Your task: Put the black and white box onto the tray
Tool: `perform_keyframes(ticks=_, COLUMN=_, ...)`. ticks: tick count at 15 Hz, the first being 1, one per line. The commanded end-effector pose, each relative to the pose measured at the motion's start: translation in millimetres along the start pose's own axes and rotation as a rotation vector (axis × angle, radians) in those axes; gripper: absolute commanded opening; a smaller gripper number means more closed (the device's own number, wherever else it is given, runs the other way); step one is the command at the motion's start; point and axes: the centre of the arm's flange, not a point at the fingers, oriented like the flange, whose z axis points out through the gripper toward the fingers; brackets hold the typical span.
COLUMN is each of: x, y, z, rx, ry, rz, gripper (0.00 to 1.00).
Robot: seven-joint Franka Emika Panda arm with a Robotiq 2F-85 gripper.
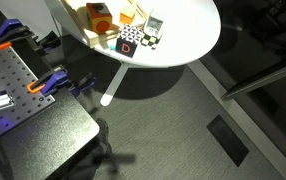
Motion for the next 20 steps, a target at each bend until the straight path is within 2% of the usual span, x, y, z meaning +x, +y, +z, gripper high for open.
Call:
perform_keyframes(ticks=1, x=11.9, y=27.3, z=3.2, rx=0.033, ry=0.002, rz=0.018, gripper=1.00)
perform_keyframes(ticks=11, x=44.9, y=75.5, z=37.5, rx=0.065, ry=0.046, rz=0.103, gripper=1.00)
perform_keyframes(ticks=20, x=69.7, y=76.8, z=87.3, rx=0.031, ry=0.018, rz=0.114, gripper=1.00)
